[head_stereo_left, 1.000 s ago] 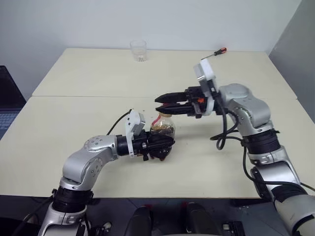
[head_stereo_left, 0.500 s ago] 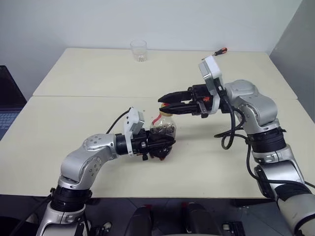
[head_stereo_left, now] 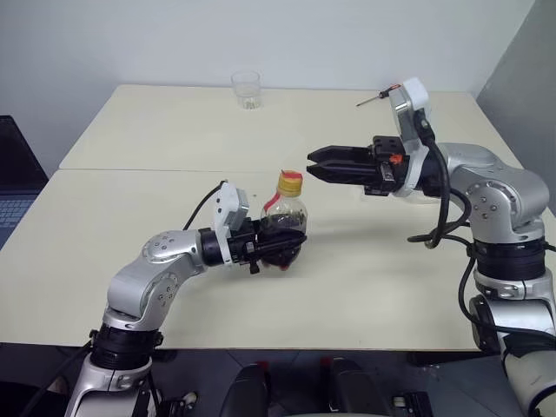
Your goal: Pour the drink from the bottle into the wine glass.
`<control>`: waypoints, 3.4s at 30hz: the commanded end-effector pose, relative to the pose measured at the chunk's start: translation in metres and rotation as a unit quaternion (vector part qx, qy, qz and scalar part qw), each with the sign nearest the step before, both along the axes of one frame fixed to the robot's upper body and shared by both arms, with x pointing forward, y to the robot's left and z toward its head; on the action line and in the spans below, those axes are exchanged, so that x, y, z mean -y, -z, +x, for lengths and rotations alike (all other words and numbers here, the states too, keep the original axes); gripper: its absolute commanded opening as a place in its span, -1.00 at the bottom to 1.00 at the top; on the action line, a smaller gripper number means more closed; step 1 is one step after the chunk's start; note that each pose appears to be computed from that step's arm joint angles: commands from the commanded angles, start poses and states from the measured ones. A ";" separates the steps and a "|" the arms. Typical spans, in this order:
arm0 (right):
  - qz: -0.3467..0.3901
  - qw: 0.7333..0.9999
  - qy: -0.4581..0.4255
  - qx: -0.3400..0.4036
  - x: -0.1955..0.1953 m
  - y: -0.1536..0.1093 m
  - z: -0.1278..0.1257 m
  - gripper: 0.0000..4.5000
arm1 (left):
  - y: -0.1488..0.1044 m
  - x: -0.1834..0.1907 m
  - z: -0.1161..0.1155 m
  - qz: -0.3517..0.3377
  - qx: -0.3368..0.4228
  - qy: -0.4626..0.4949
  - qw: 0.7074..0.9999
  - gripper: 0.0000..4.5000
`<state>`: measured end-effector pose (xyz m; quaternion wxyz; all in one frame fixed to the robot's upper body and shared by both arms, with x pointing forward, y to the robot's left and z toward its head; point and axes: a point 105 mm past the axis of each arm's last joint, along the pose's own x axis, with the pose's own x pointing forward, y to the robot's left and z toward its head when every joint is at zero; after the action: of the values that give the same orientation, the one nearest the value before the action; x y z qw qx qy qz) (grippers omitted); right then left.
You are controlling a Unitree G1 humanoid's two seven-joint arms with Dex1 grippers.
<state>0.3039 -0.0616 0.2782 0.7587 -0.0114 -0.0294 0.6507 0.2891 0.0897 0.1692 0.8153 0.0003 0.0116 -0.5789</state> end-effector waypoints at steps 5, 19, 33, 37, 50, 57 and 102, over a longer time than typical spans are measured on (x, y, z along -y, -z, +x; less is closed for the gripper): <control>0.044 0.996 0.078 -0.003 0.006 -0.010 -0.005 -0.45 | -0.018 0.000 0.021 -0.019 0.057 -0.035 0.998 -0.13; 0.115 0.964 0.240 0.008 -0.013 -0.010 0.023 0.40 | -0.018 0.007 0.055 -0.022 0.108 -0.073 0.991 -0.13; 0.099 0.970 0.224 0.011 -0.023 -0.002 0.021 0.55 | -0.024 0.005 0.064 -0.023 0.120 -0.075 0.990 -0.13; 0.090 0.974 0.208 0.009 -0.028 0.002 0.019 0.55 | -0.024 0.007 0.063 -0.023 0.121 -0.069 0.990 -0.13; 0.085 0.975 0.204 0.009 -0.041 0.006 0.029 0.55 | -0.025 0.009 0.059 -0.024 0.124 -0.056 0.990 -0.13; 0.088 0.977 0.194 0.017 -0.046 0.002 0.030 0.55 | -0.023 0.009 0.058 -0.023 0.122 -0.055 0.991 -0.13; 0.069 0.972 0.226 -0.012 0.014 0.018 0.016 0.55 | -0.028 0.010 0.061 -0.029 0.127 -0.057 0.990 -0.13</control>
<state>0.3296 -0.0791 0.2430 0.8959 0.0389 -0.0290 0.4416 0.3519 0.0810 0.1738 0.8480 0.0357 -0.0632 -0.5250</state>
